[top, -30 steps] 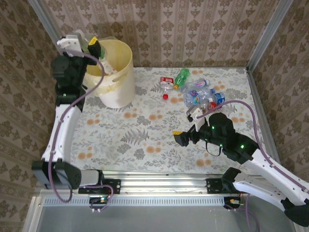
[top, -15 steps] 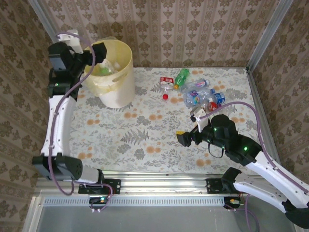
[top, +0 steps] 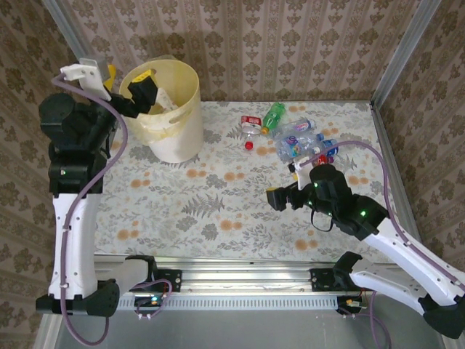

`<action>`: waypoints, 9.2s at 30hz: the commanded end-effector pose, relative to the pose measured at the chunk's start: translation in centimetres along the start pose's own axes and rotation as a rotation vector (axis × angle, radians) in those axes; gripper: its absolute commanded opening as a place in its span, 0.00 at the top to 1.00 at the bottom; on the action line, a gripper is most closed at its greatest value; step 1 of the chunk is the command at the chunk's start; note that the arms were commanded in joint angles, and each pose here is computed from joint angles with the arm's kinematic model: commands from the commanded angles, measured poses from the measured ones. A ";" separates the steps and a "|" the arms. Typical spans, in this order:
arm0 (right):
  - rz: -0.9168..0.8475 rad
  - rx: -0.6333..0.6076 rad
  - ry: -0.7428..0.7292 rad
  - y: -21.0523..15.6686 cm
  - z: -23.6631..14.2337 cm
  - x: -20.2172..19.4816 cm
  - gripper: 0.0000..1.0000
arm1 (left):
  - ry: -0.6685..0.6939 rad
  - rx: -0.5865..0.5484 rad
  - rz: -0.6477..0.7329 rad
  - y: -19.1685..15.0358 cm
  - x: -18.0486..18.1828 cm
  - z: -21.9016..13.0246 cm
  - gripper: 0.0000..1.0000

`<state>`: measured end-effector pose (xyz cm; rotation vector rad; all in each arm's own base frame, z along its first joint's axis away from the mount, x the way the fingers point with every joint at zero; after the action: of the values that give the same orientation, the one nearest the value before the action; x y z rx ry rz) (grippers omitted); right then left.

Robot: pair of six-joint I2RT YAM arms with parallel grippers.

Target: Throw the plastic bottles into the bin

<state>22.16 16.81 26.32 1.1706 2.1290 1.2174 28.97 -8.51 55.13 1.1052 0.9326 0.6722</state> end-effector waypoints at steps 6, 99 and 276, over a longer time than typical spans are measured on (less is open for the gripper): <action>0.265 0.109 -0.107 -1.4 0.6 -4.2 0.00 | -0.106 0.021 0.022 -1.0 -3.2 -3.0 0.00; 0.887 0.401 -0.506 -16.7 10.0 -20.7 0.04 | -0.120 0.142 0.043 -7.7 -4.6 -4.8 0.00; -0.138 -0.226 0.101 0.9 0.8 2.1 0.00 | 0.108 -0.499 0.444 3.2 -3.0 -2.4 0.82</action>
<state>22.19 19.42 25.99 0.8919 2.0581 1.4408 26.03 -9.76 57.05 0.9245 0.5924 1.2734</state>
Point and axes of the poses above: each hand's point on the last joint's axis, 136 mm out from that joint toward the fingers, its own z axis out along the fingers, its own x axis along the line the jaws close on, y = z × x, the point moved 2 cm from there along -z, back along the fingers, and after that the axes turned 10 degrees about -z, right-handed, at the moved point
